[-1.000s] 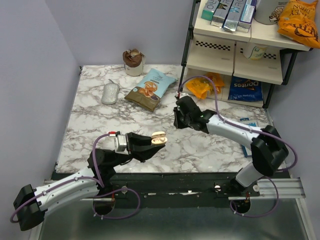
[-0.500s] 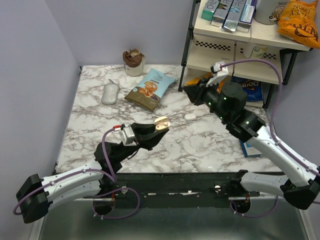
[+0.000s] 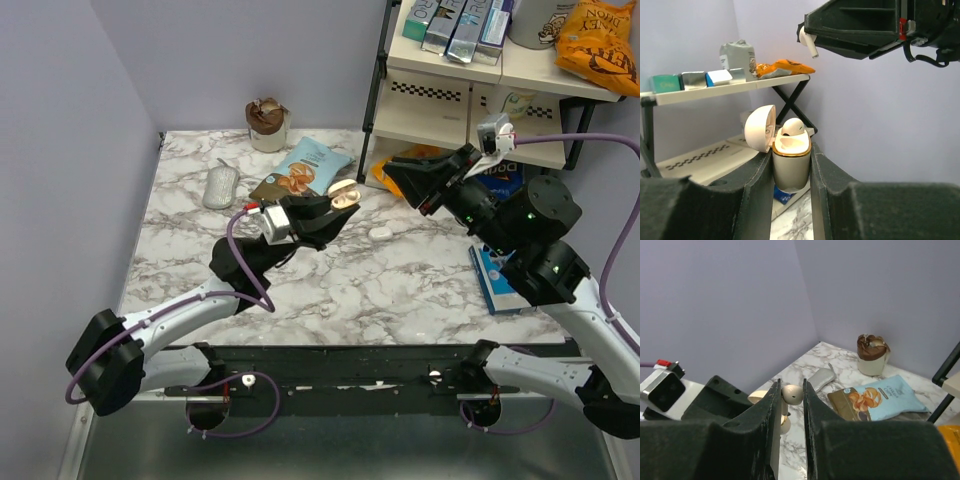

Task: Insert the wireless bluetooth earbuds into the charging case
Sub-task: Pick up the earbud from the center of the board, then place the earbud in the charging case.

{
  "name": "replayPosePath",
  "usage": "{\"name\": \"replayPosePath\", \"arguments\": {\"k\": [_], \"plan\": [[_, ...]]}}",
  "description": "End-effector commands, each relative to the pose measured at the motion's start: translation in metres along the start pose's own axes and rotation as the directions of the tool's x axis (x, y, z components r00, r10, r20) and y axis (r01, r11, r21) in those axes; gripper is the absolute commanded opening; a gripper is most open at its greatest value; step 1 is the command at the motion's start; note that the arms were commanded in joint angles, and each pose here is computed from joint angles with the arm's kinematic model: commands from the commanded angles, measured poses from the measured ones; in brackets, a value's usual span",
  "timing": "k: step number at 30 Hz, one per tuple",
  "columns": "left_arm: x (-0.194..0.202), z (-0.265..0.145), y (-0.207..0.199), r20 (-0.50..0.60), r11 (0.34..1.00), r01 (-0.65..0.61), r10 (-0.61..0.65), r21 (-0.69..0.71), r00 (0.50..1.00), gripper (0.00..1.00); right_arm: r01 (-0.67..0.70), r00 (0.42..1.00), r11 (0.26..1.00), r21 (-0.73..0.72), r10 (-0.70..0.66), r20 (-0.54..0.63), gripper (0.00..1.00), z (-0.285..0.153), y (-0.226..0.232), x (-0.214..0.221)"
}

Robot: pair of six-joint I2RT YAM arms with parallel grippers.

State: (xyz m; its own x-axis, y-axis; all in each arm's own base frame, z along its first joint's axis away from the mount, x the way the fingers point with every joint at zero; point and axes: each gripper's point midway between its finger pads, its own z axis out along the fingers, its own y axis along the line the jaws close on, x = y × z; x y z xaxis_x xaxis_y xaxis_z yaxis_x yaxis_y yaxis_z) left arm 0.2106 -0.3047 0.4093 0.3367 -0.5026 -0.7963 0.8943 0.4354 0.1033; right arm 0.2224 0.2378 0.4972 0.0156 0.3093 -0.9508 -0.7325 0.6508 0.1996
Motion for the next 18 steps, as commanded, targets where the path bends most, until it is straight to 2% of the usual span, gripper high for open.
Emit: {"name": "replayPosePath", "arguments": {"k": [1, 10, 18], "plan": [[-0.026, 0.02, -0.017, 0.087, 0.99, -0.009, -0.003, 0.143, 0.996, 0.0, 0.026, 0.999, 0.994, -0.102, -0.029, -0.027, 0.01, 0.003, 0.02, 0.002], [-0.011, 0.03, -0.02, 0.035, 0.983, 0.054, -0.061, 0.178, 0.998, 0.0, 0.016, 0.998, 0.987, -0.158, -0.024, -0.05, 0.01, 0.01, 0.03, 0.015], [0.006, 0.035, -0.017, -0.053, 0.973, 0.188, -0.182, 0.135, 0.982, 0.0, 0.028, 0.998, 0.986, -0.165, -0.038, -0.055, 0.01, 0.014, 0.031, 0.023]]}}
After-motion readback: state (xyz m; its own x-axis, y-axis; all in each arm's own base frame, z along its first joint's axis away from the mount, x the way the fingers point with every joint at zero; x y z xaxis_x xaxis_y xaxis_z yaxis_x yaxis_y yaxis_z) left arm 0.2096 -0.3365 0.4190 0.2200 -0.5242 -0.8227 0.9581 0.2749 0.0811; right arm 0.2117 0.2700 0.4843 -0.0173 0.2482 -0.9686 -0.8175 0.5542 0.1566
